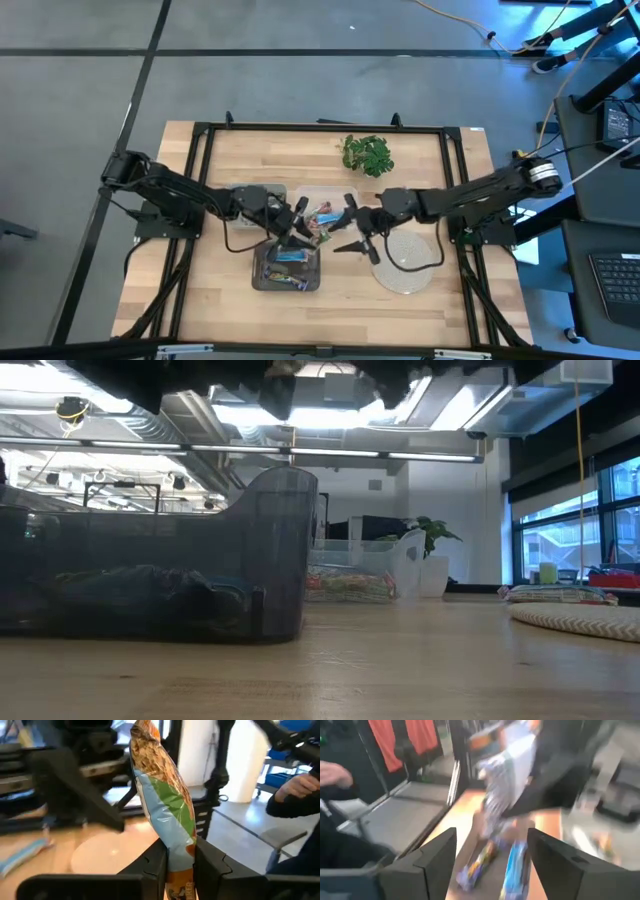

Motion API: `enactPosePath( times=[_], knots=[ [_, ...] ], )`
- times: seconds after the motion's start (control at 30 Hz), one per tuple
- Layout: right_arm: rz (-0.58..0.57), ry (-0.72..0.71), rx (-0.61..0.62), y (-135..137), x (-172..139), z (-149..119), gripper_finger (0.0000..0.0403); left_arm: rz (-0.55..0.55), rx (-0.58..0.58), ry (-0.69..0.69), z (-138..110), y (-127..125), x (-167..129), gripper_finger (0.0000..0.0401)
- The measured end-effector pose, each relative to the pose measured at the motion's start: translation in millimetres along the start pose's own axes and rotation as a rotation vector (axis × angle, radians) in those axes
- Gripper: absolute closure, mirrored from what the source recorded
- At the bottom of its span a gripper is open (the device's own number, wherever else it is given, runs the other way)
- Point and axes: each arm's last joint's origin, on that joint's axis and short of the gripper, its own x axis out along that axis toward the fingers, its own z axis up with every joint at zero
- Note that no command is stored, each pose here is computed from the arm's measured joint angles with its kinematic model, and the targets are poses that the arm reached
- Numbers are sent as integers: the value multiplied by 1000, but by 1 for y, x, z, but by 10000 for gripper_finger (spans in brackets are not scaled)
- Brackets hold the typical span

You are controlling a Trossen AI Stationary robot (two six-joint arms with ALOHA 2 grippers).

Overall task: Pick and place Granola Bars by type
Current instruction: Put the yellow granola bar into the gray bin

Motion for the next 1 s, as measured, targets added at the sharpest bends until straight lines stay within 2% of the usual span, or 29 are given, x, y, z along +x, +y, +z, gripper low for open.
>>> enactPosePath(
  times=[0.2,0.3,0.43,0.5,0.63,0.77,1.0],
  knots=[
    [-84,216,207,2,-20,-11,155,122,-166,147,6,19,-29,338],
    [-165,308,262,1,-25,-19,155,289,-225,296,4,25,-54,338],
    [-302,410,287,-2,-29,-30,155,589,-209,473,3,24,-89,338],
    [-355,451,297,-3,-33,-34,155,670,-227,550,1,20,-104,338],
    [-418,538,293,-4,-38,-42,155,746,-315,648,-5,17,-118,338],
    [-520,589,347,-7,-44,-48,155,801,-336,750,-17,19,-118,338],
    [-592,675,437,-11,-52,-56,155,780,-356,892,-40,26,-104,338]
  ],
)
